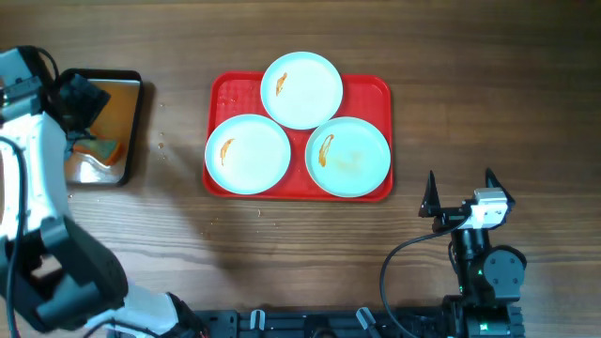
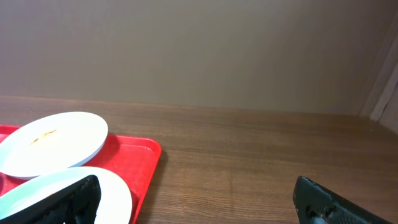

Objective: Clean dirty plates on tray and stack at the side
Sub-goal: 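Move the left gripper over the black water tray to the sponge, then grasp the green-and-orange sponge with the left gripper in the water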

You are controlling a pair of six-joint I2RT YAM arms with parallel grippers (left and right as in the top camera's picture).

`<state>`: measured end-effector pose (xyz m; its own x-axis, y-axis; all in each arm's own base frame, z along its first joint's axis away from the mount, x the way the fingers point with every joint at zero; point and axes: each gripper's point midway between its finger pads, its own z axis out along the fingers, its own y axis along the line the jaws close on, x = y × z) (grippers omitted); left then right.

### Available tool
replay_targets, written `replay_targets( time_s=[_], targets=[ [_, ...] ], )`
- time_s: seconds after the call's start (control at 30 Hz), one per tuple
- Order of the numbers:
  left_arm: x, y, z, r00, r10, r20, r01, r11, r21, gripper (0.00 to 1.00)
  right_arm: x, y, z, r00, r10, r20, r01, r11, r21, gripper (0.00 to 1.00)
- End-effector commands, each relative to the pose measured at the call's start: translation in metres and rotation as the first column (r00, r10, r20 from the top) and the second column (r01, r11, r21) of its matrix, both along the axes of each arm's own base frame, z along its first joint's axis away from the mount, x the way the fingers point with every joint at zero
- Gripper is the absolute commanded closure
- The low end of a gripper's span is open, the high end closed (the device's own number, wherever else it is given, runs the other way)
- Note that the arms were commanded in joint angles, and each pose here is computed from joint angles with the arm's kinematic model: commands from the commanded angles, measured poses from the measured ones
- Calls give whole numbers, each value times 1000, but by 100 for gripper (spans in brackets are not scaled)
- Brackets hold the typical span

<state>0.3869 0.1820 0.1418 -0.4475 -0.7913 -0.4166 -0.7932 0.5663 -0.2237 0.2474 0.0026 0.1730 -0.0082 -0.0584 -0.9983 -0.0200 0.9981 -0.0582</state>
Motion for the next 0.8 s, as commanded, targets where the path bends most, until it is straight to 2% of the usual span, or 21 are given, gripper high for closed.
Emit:
replay_targets(
  time_s=[0.0,0.2,0.23,0.3,0.43,0.57,0.63,0.67,0.77],
  targets=[
    [3,18,-39,994,50,-94,-46,998,41,0,0,1,1,1000,8,6,-8,1000,-18,0],
    [-1,16,-67,986,45,-161,-44,999,12,0,0,1,1,1000,8,6,-8,1000,-18,0],
    [-2,15,-74,983,44,-177,-44,999,3,1,0,1,1,1000,8,6,-8,1000,-18,0],
    [-3,10,-97,976,28,-218,-37,999,-40,11,0,1,1,1000,8,6,-8,1000,-18,0],
    [-10,7,-136,953,18,-302,-43,996,-76,17,0,1,1,1000,8,6,-8,1000,-18,1],
    [-10,7,-147,949,19,-315,-47,995,-82,20,0,1,1,1000,8,6,-8,1000,-18,0],
    [-10,7,-147,949,19,-314,-47,996,-82,39,0,1,1,1000,8,6,-8,1000,-18,0],
    [-10,7,-147,949,19,-313,-47,996,-81,57,0,1,1,1000,8,6,-8,1000,-18,0],
    [-9,7,-147,950,19,-311,-47,996,-80,91,0,1,1,1000,8,6,-8,1000,-18,0]
  ],
)
